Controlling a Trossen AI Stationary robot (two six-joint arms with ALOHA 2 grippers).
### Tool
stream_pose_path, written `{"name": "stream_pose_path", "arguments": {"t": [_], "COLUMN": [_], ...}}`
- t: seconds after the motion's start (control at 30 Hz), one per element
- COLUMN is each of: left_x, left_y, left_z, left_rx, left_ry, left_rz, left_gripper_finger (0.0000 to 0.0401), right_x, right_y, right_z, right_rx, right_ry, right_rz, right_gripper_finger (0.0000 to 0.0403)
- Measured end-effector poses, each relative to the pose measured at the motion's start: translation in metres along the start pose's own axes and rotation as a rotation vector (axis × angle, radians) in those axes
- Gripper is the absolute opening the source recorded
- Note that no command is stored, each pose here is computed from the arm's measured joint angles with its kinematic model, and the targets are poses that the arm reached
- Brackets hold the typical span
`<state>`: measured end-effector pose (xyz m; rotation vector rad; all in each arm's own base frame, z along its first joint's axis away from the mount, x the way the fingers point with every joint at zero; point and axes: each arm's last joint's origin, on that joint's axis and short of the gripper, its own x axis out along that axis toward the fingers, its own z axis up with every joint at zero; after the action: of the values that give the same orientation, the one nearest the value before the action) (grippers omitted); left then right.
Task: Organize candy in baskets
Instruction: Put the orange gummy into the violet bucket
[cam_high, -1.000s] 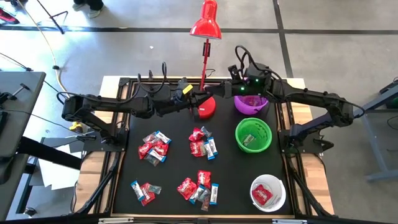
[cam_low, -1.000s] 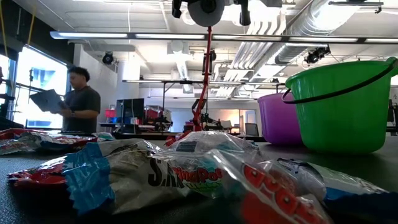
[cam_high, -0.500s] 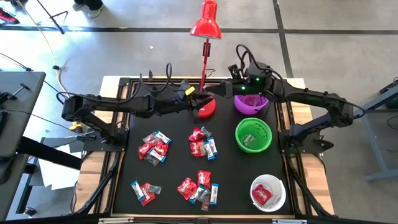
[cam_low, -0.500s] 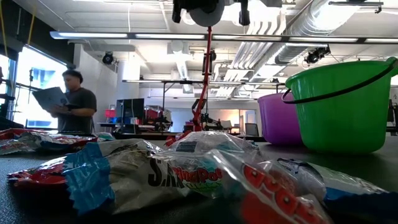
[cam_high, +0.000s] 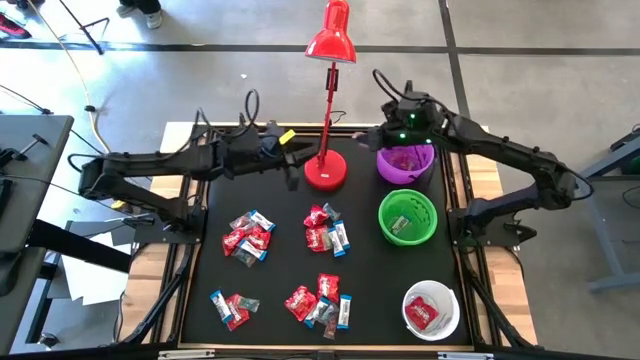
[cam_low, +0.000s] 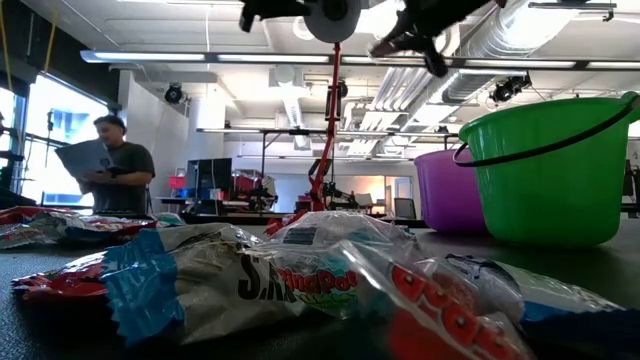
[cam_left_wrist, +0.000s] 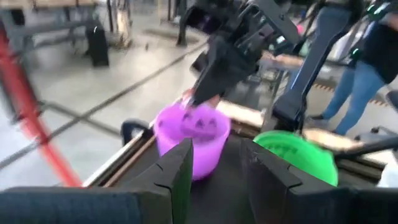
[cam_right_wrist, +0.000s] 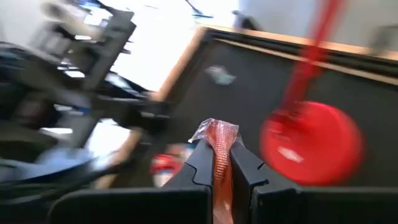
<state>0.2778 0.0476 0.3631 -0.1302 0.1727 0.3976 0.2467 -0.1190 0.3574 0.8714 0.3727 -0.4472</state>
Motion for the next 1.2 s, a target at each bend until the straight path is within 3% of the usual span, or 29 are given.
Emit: {"name": "stream_pose_path", "arguments": {"t": [0.3,0.6,0.73,0.9,1.03,1.2], "left_x": [-0.042,-0.084,-0.095,-0.103,-0.108,-0.110], "left_y": [0.026,0.062,0.076,0.089,0.099,0.108], "left_z": [0.019,0.050,0.061,0.071,0.077,0.077], "left_rx": [0.015,0.203,0.243,0.268,0.280,0.236], "left_ry": [-0.056,-0.205,-0.245,-0.299,-0.332,-0.354], "left_rz": [0.229,0.752,0.926,1.030,1.105,1.145], "left_gripper_finger": [0.0122,0.0122,0.0122,0.0122,0.0122,0.0122], "right_x": [-0.030,-0.050,-0.059,-0.069,-0.071,-0.069], "right_y": [-0.028,-0.046,-0.057,-0.070,-0.077,-0.079], "right_z": [-0.013,-0.018,-0.026,-0.026,-0.019,-0.014], "right_rx": [0.013,0.034,0.089,0.157,0.195,0.143], "right_ry": [0.161,0.221,0.327,0.366,0.336,0.320], "right_rz": [-0.232,-0.398,-0.500,-0.598,-0.587,-0.554], "right_gripper_finger": [0.0014,0.0016,0.0016,0.0016,0.0016,0.0022]}}
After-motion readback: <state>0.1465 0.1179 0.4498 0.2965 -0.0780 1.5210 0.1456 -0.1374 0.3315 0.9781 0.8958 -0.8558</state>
